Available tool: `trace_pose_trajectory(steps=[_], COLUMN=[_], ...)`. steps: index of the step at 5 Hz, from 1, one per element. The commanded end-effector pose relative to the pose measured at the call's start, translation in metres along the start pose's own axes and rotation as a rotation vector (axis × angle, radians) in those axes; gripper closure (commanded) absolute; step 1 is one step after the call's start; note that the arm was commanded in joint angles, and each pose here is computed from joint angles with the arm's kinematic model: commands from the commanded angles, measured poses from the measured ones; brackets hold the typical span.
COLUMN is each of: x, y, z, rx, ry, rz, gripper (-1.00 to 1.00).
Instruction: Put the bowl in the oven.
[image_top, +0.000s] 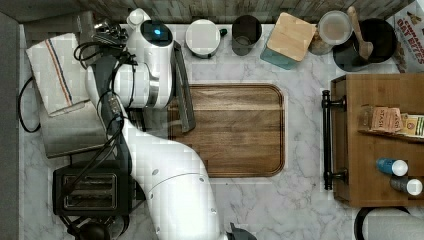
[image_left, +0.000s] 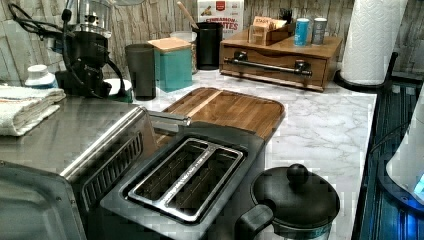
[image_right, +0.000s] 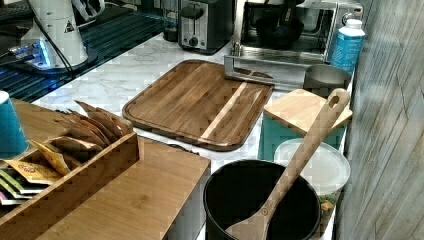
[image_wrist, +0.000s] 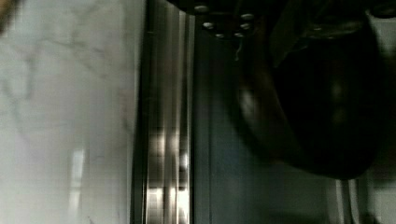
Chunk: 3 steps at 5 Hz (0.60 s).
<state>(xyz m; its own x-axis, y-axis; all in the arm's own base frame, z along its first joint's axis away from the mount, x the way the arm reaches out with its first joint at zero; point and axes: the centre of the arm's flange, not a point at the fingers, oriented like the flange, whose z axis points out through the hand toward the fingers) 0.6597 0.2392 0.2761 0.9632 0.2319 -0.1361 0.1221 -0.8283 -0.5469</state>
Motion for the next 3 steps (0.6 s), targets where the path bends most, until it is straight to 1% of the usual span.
trace_pose_trajectory(steps=[1, 2, 3], x=[-0.003, -0.021, -0.035], y=[0.016, 0.052, 0.075], z=[-0.08, -0.11, -0.137], rx=[0.008, 0.014, 0.033], ry=[0.167, 0.228, 0.277], rz=[0.007, 0.08, 0.118], gripper=[-1.0, -1.0, -1.0])
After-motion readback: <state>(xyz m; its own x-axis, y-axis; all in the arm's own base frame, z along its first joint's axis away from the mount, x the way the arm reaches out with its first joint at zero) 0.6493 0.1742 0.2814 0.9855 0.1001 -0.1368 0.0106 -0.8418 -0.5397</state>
